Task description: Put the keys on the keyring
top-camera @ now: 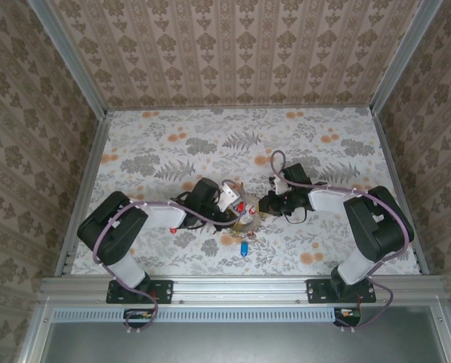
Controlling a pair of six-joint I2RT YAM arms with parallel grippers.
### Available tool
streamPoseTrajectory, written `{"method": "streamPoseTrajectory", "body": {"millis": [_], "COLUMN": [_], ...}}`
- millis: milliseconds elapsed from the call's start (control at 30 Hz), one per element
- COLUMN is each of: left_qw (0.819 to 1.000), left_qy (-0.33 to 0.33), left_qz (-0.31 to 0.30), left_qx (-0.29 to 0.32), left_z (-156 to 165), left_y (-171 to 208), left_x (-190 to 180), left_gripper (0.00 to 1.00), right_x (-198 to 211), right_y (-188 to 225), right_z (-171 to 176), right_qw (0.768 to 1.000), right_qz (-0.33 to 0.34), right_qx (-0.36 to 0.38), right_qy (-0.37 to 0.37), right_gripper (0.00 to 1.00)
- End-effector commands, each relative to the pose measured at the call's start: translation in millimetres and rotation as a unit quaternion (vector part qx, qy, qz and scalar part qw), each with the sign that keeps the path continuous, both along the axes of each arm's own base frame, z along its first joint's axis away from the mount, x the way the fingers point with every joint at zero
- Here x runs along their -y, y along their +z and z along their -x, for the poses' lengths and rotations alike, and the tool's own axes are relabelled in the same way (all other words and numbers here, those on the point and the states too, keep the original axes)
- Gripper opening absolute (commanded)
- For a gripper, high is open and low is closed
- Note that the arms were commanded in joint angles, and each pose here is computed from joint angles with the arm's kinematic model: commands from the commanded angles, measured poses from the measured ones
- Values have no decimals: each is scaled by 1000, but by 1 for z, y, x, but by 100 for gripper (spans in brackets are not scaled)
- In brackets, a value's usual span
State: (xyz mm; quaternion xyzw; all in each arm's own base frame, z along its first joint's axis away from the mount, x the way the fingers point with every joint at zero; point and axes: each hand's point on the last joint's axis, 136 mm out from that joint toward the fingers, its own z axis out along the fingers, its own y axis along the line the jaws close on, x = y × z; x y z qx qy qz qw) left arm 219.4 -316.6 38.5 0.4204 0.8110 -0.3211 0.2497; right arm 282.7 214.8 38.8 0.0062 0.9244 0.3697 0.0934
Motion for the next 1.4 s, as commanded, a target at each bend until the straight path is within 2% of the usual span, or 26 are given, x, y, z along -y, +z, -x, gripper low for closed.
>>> {"method": "streamPoseTrajectory", "body": {"millis": [0, 100, 233, 367, 500, 567, 633, 667, 767, 1000, 1233, 1367], "left_qw": [999, 996, 985, 967, 940, 923, 907, 900, 875, 865, 865, 858], "left_qy": [23, 60, 136, 214, 302, 341, 372, 380, 408, 349, 319, 307], "left_qz": [19, 45, 86, 125, 157, 178, 198, 214, 257, 333, 354, 370], "left_qx": [28, 56, 68, 59, 39, 28, 13, 7, -33, -140, -159, -181], "left_z": [-11, -25, -43, -58, -69, -71, -71, -70, -68, -65, -76, -82], "left_y": [27, 59, 99, 131, 150, 156, 160, 162, 162, 173, 184, 187], "left_x": [-5, -11, -30, -57, -89, -104, -117, -121, -128, -91, -69, -57], "left_gripper": [25, 35, 43, 53, 62, 78, 98, 100, 100, 100, 94, 86], "right_x": [2, 0, -3, -6, -9, -9, -10, -10, -11, -14, -22, -29], "right_y": [13, 29, 61, 96, 130, 142, 153, 158, 173, 196, 213, 220], "right_z": [-1, -6, -16, -28, -39, -44, -48, -51, -56, -60, -62, -61], "right_qw": [1000, 999, 994, 985, 972, 967, 961, 958, 949, 940, 933, 930], "right_qz": [-8, -30, -76, -124, -169, -184, -203, -211, -234, -248, -267, -278], "right_qx": [11, 29, 71, 108, 144, 155, 165, 170, 184, 206, 220, 222], "right_qy": [-8, -16, -33, -52, -73, -84, -93, -97, -107, -113, -103, -95], "right_gripper": [3, 0, 0, 0, 0, 0, 0, 0, 0, 0, 0, 0]}}
